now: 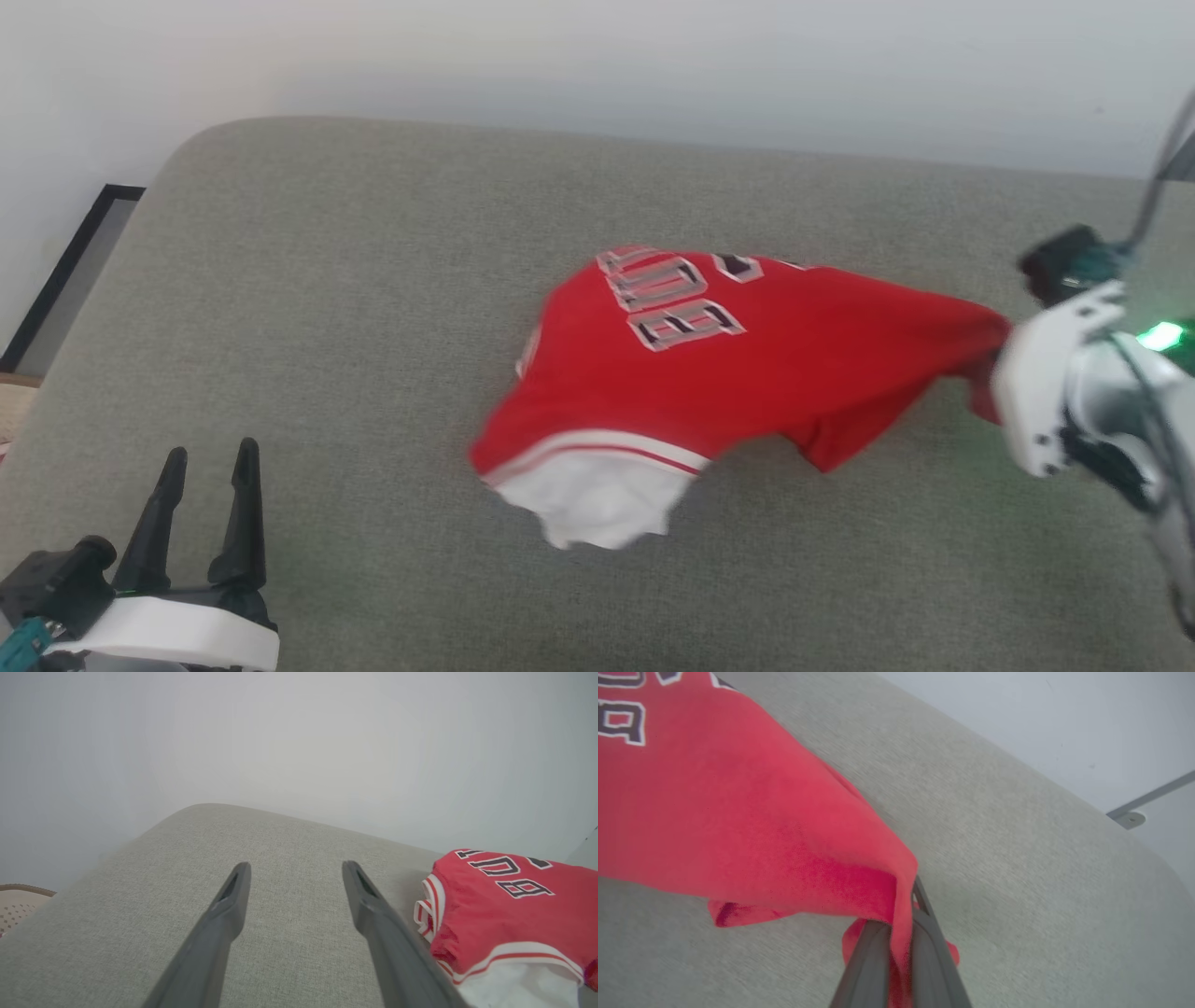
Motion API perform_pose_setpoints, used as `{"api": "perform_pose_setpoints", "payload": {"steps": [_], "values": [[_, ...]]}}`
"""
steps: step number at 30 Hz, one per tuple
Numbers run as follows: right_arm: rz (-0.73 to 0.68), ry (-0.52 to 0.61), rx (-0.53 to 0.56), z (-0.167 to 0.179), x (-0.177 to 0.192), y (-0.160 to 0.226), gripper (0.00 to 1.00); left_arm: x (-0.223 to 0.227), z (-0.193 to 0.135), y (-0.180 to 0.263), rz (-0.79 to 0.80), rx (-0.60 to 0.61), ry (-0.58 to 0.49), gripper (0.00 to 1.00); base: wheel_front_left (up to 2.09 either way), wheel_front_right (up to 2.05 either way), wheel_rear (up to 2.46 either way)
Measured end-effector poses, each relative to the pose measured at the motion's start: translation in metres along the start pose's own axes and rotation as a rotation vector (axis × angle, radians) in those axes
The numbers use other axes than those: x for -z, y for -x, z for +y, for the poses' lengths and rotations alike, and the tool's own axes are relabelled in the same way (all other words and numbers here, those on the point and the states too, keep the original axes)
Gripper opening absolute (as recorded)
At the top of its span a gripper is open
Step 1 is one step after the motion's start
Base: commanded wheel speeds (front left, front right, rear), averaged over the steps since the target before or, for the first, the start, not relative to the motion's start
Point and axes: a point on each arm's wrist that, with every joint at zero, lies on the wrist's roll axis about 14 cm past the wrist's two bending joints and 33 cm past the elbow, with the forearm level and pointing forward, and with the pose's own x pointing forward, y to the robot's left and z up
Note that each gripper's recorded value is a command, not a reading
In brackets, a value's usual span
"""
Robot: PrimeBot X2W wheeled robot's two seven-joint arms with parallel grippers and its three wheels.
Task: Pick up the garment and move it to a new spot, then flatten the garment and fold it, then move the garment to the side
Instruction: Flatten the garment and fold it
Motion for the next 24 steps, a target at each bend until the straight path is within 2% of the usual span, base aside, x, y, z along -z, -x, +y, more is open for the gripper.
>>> {"api": "perform_pose_setpoints", "payload": {"steps": [3, 5, 12, 13, 14, 15, 19, 24], "values": [[0.042, -0.025, 0.044, -0.017, 0.016, 0.006, 0.0, 0.001, -0.001, -0.001, 0.004, 0.004, 0.0, 1.0, 0.0, 0.0, 0.0], [0.107, -0.069, 0.078, -0.029, 0.044, 0.01, 0.0, 0.003, -0.002, -0.002, 0.01, 0.007, -0.001, 1.0, 0.0, 0.0, 0.0], [0.191, -0.161, 0.083, -0.021, 0.088, 0.003, 0.0, 0.007, 0.0, -0.002, 0.025, 0.002, -0.006, 1.0, 0.0, 0.0, 0.0], [0.191, -0.161, 0.083, -0.021, 0.088, 0.003, 0.23, 0.007, 0.0, -0.002, 0.025, 0.002, -0.006, 1.0, 0.0, 0.0, 0.0], [0.192, -0.166, 0.082, -0.019, 0.089, 0.001, 0.56, 0.007, 0.0, -0.003, 0.025, 0.002, -0.008, 1.0, 0.0, 0.0, 0.0], [0.195, -0.164, 0.081, -0.018, 0.091, 0.0, 1.0, 0.007, 0.001, -0.003, 0.026, 0.002, -0.01, 1.0, 0.0, 0.0, 0.0], [0.186, -0.158, 0.072, -0.011, 0.089, -0.003, 1.0, 0.007, 0.001, -0.006, 0.028, 0.005, -0.018, 1.0, 0.0, 0.0, 0.0], [0.123, -0.143, 0.07, -0.011, 0.07, 0.0, 1.0, 0.006, 0.001, -0.009, 0.027, 0.01, -0.022, 1.0, 0.0, 0.0, 0.0]]}}
